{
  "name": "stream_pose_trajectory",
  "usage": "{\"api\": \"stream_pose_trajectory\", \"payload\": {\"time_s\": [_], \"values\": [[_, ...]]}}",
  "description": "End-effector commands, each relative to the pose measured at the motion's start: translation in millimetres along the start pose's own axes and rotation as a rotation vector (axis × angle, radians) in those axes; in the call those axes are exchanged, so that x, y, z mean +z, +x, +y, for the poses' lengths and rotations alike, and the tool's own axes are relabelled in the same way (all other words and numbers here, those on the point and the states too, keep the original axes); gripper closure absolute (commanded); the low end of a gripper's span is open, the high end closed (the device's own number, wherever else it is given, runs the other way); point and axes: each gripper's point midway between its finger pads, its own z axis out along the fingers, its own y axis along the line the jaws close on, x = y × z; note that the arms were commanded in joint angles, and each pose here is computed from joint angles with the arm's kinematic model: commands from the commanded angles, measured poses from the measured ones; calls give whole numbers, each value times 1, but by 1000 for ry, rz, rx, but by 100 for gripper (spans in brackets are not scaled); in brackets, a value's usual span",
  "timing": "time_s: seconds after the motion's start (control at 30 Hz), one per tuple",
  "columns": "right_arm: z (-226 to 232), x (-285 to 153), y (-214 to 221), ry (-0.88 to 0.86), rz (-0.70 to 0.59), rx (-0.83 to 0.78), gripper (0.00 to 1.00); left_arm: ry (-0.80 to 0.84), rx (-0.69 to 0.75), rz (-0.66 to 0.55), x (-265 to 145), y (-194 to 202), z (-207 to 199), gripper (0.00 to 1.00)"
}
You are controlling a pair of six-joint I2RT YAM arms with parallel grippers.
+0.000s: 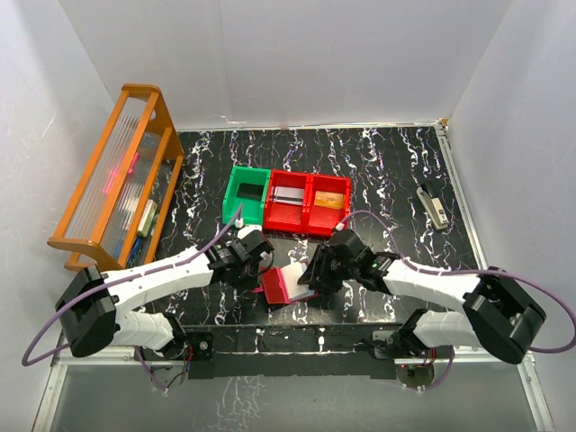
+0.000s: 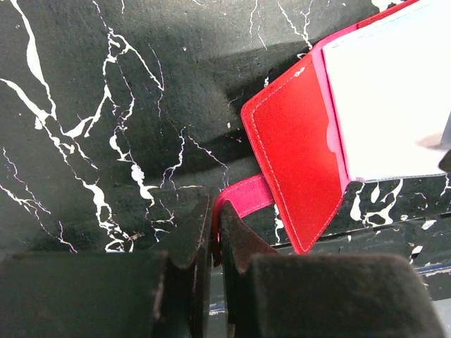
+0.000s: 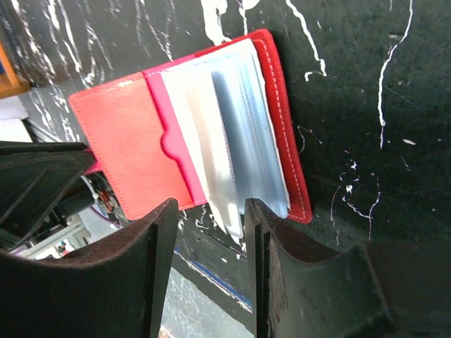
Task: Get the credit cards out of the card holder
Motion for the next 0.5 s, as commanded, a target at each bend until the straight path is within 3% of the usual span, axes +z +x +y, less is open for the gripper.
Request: {"api": "stream_pose_trajectory", "payload": {"time_s": [0.0, 0.47], "values": [[23, 5, -3, -69, 30, -18, 58, -20, 1, 11, 4, 4, 2, 100], [54, 5, 2, -208, 80, -78, 61, 8, 9, 35, 12, 9, -3, 100]]}}
